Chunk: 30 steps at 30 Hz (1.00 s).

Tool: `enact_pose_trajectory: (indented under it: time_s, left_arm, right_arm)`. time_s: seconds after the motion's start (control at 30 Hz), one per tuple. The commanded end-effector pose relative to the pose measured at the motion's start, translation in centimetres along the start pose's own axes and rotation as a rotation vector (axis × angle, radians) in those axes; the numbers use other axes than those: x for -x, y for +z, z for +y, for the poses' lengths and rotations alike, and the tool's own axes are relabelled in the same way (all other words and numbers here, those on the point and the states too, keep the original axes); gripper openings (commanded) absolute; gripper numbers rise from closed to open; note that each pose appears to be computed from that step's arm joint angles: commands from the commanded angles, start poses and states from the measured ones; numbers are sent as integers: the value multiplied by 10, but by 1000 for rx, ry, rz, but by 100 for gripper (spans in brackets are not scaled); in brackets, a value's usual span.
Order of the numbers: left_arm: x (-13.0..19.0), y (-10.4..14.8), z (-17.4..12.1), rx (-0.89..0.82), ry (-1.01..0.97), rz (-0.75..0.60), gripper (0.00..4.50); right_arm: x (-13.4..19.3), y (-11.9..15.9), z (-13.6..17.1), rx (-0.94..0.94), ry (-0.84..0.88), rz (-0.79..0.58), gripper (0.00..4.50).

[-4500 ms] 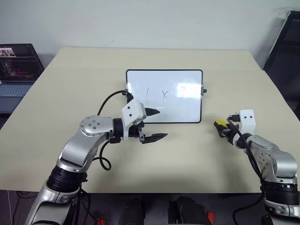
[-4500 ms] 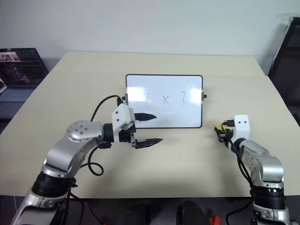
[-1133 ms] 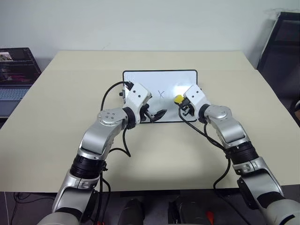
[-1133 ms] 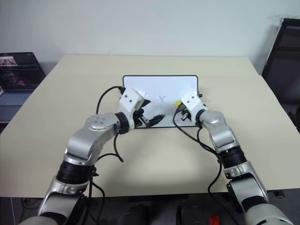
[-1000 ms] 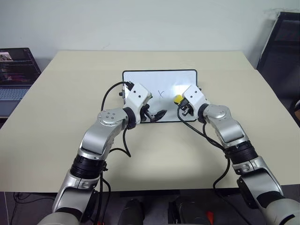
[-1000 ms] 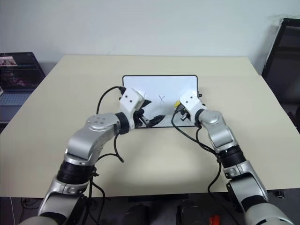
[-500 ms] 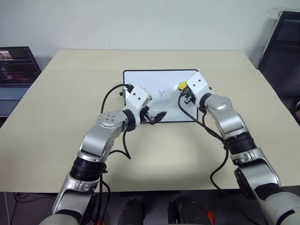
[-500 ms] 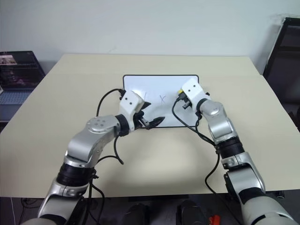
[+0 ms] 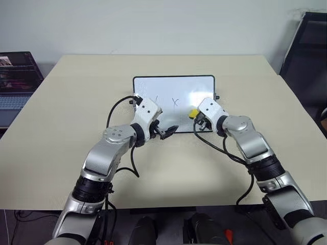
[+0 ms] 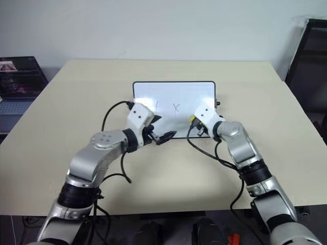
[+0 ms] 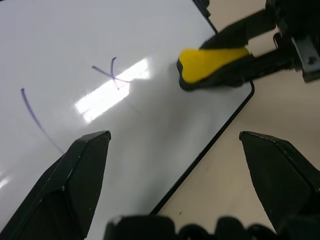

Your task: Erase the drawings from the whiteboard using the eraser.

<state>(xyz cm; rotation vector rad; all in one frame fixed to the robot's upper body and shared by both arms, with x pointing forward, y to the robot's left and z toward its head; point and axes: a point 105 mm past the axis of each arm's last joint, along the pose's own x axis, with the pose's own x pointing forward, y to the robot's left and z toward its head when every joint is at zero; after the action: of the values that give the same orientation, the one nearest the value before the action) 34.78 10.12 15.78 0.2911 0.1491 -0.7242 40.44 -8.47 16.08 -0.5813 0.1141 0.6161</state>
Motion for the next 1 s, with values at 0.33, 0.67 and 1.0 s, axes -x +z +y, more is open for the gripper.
enact_pose_trajectory:
  time_s: [0.33, 0.67, 1.0]
  left_arm:
    - [41, -7, 36, 43, 189, 3, 450]
    - [56, -25, 44, 96, 283, 20, 450]
    - [53, -14, 40, 116, 284, -45, 450]
  right_arm:
    - [46, 61, 8, -145, 8, -292, 110]
    - [70, 34, 63, -197, 179, -262, 110]
    - [61, 42, 53, -116, 91, -344, 110]
